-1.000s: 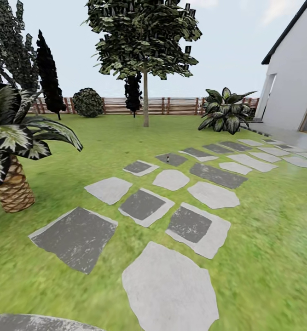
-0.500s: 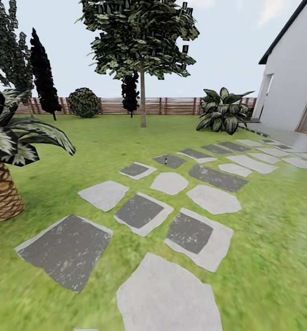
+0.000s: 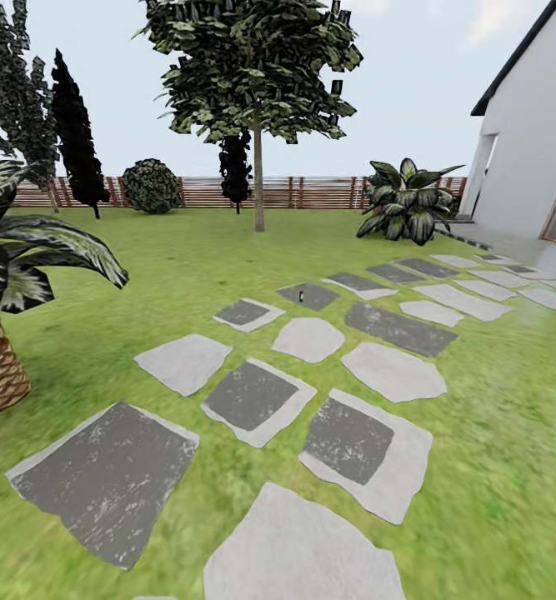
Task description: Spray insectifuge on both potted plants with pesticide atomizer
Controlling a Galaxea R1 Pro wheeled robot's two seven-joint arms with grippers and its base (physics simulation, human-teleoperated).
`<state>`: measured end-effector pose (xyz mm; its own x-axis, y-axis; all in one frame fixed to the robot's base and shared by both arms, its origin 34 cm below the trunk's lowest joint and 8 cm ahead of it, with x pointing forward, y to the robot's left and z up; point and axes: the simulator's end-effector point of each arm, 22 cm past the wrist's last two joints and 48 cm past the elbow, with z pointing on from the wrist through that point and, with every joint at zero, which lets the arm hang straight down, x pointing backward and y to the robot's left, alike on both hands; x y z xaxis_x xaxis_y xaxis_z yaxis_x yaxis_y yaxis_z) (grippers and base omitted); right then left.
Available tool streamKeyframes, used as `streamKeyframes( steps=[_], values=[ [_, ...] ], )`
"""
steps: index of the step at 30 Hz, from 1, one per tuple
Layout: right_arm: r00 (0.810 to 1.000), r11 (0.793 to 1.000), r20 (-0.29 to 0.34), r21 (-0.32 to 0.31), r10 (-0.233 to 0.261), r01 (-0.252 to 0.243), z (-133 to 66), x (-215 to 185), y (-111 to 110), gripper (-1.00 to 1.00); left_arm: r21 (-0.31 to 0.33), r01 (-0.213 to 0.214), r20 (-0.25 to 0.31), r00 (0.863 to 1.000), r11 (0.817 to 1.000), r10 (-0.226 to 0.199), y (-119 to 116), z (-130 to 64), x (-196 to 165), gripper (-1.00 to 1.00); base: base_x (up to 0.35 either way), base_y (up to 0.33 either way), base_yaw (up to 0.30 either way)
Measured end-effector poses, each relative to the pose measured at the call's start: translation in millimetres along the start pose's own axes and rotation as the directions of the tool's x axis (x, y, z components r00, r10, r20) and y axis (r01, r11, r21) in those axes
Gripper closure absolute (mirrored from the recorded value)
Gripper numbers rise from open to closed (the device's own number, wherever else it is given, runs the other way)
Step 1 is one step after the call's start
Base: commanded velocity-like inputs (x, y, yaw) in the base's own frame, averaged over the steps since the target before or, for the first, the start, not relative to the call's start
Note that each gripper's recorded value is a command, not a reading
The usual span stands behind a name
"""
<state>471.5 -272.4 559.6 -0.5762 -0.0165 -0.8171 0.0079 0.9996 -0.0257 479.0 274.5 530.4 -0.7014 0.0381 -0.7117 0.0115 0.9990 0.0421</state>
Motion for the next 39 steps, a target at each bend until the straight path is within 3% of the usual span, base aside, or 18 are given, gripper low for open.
streamKeyframes(
  steps=[11, 39],
  values=[
    [1.0, 1.0, 0.0, -0.004, -0.003, 0.003, 0.0, 0.1, 1.4, -1.0, -0.016, -0.006, 0.002, 1.0, 1.0, 0.006, 13.7, 0.2, -1.2, -1.0, 0.339, 0.0, 0.0],
    [1.0, 1.0, 0.0, -0.001, -0.006, 0.006, -0.2, 0.4, -0.1, -1.0, -0.013, -0.013, 0.002, 1.0, 1.0, 0.013, 12.8, -0.1, -0.4, -1.0, 0.339, 0.0, 0.0]
  ],
)
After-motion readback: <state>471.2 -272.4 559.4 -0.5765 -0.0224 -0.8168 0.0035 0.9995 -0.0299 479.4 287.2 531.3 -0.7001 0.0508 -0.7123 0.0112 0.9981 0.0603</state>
